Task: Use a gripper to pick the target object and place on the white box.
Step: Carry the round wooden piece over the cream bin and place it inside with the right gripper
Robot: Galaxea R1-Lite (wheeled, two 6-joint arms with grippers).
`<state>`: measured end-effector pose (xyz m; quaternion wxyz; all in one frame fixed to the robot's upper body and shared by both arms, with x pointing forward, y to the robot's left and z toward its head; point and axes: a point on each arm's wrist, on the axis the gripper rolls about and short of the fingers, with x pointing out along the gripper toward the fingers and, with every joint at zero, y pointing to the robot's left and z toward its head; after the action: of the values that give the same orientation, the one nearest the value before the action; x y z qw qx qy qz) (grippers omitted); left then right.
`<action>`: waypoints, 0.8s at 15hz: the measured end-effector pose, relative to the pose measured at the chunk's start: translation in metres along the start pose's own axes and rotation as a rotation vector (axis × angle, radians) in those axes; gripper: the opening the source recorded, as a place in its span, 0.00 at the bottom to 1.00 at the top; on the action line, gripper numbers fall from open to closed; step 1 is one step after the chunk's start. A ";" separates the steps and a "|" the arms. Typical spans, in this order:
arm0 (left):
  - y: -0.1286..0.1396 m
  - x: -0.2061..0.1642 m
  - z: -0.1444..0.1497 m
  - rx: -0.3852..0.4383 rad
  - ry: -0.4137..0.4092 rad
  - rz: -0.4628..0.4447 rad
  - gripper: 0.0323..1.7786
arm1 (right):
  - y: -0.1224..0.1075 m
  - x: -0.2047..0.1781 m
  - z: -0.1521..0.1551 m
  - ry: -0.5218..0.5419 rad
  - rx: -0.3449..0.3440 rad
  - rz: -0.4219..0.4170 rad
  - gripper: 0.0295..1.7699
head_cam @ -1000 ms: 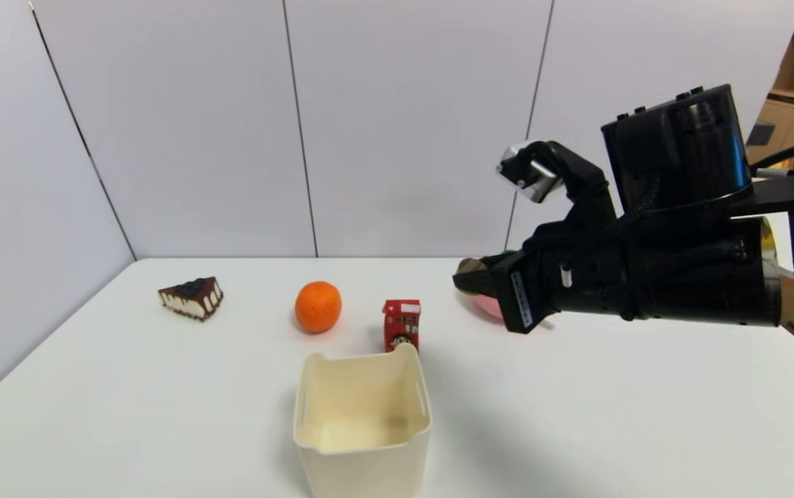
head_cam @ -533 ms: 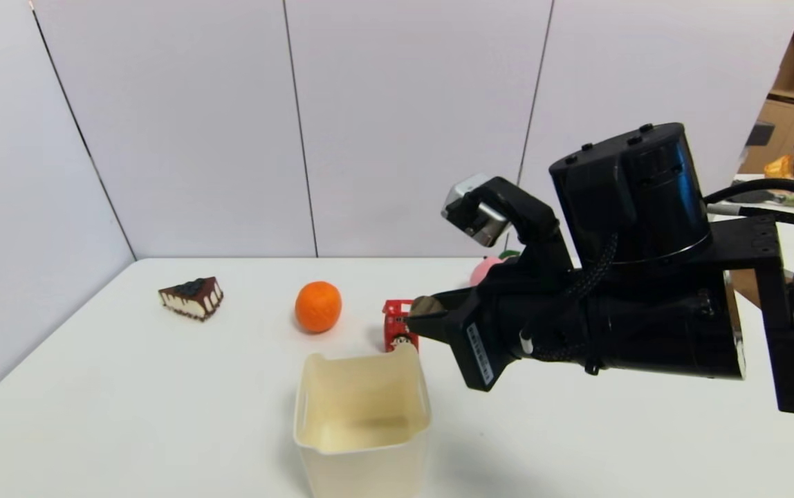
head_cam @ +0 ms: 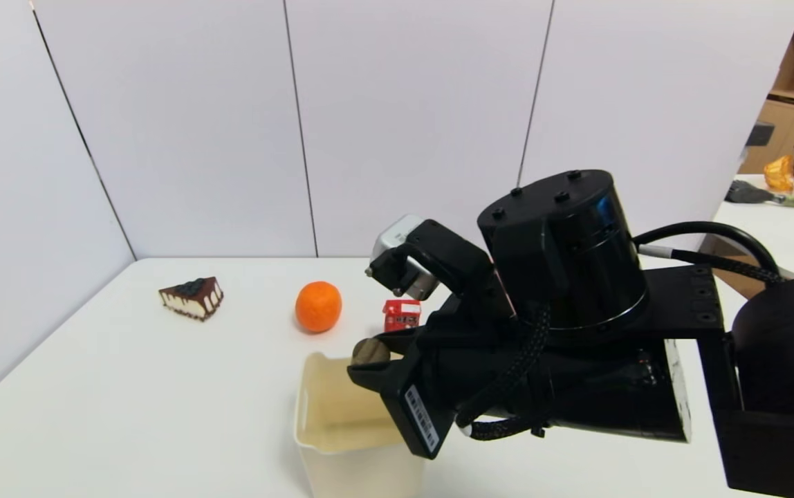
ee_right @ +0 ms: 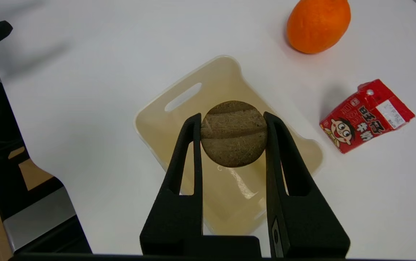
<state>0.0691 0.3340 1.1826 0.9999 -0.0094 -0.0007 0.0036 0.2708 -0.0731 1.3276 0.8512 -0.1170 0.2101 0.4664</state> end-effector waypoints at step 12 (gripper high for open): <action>0.000 0.000 0.000 0.000 0.000 0.000 0.95 | 0.002 0.046 -0.019 0.103 -0.034 0.002 0.25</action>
<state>0.0691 0.3340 1.1826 0.9999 -0.0096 -0.0007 0.0036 0.2859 -0.0457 1.2892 0.8367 -0.1551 0.2459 0.4641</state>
